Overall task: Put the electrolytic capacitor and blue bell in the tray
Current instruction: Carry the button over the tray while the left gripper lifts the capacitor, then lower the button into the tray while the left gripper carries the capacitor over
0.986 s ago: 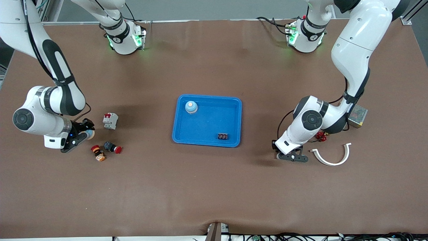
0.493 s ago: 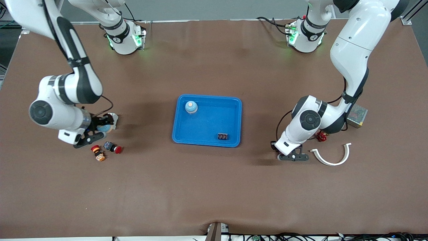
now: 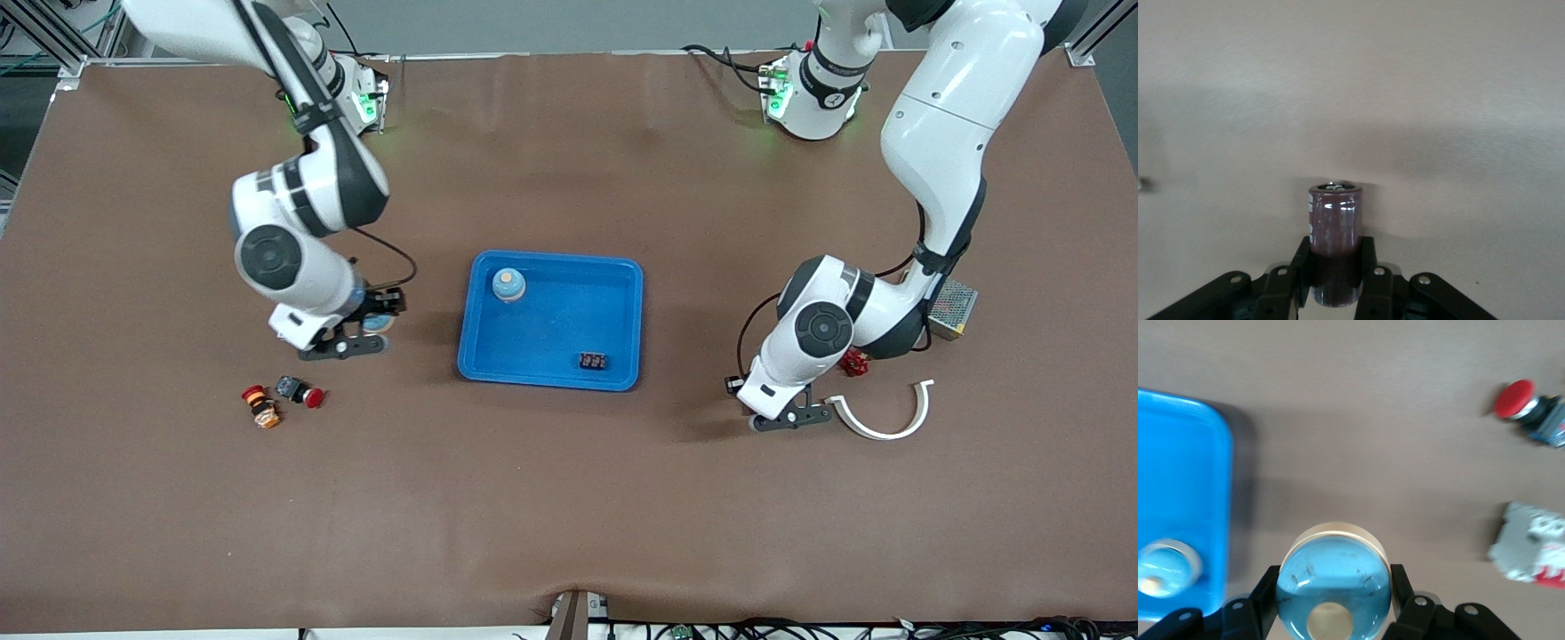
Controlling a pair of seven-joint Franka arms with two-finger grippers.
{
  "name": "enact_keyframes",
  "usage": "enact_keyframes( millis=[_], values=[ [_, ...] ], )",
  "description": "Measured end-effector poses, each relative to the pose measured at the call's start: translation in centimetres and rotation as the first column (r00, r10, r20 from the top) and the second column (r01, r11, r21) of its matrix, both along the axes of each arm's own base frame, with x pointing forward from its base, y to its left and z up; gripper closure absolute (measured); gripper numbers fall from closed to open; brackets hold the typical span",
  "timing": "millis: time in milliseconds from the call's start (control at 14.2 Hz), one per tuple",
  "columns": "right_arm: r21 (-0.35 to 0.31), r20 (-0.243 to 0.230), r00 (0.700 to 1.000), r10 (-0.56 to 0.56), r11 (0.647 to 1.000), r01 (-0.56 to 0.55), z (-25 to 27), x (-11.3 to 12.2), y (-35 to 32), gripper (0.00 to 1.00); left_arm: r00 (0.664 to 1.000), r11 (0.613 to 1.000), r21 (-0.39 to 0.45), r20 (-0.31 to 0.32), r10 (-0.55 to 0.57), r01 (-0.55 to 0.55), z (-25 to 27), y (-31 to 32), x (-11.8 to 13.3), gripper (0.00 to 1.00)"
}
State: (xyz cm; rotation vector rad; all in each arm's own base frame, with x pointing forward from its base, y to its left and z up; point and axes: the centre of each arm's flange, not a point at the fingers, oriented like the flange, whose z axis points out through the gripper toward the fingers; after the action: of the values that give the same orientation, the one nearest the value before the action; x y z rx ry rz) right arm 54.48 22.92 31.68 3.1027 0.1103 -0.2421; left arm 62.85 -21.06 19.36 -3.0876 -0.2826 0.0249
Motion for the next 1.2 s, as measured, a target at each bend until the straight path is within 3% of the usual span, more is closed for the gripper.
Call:
enact_keyframes(
  millis=[282,493,634,775,1057,1198],
  values=[
    [0.018,0.084,0.991,-0.103,0.995,0.102,0.7,-2.2,6.9,0.30,0.980,0.980,0.011,-0.007,0.199,-0.199,2.1,-1.0,0.4,0.68],
    [0.034,0.113,0.982,-0.154,0.988,0.152,0.7,-3.5,10.7,0.30,0.910,0.910,-0.037,-0.043,0.412,-0.413,3.0,-1.1,0.6,0.68],
    [0.048,0.128,0.976,-0.178,0.984,0.173,0.1,-3.4,12.3,0.30,0.851,0.847,-0.087,-0.097,0.517,-0.525,3.9,-1.3,1.0,0.68],
    [0.070,0.148,0.970,-0.192,0.981,0.183,-1.8,-2.7,13.0,0.30,0.760,0.753,-0.109,-0.126,0.637,-0.649,5.2,-1.0,1.6,0.68],
    [0.089,0.164,0.966,-0.199,0.978,0.186,-7.1,-2.2,13.7,0.30,0.578,0.567,-0.114,-0.145,0.803,-0.816,8.0,-1.8,1.8,0.68],
    [0.093,0.167,0.965,-0.201,0.978,0.188,-8.8,-2.1,13.9,0.30,0.520,0.509,-0.109,-0.151,0.841,-0.854,8.7,-3.1,1.4,0.68]
  ],
)
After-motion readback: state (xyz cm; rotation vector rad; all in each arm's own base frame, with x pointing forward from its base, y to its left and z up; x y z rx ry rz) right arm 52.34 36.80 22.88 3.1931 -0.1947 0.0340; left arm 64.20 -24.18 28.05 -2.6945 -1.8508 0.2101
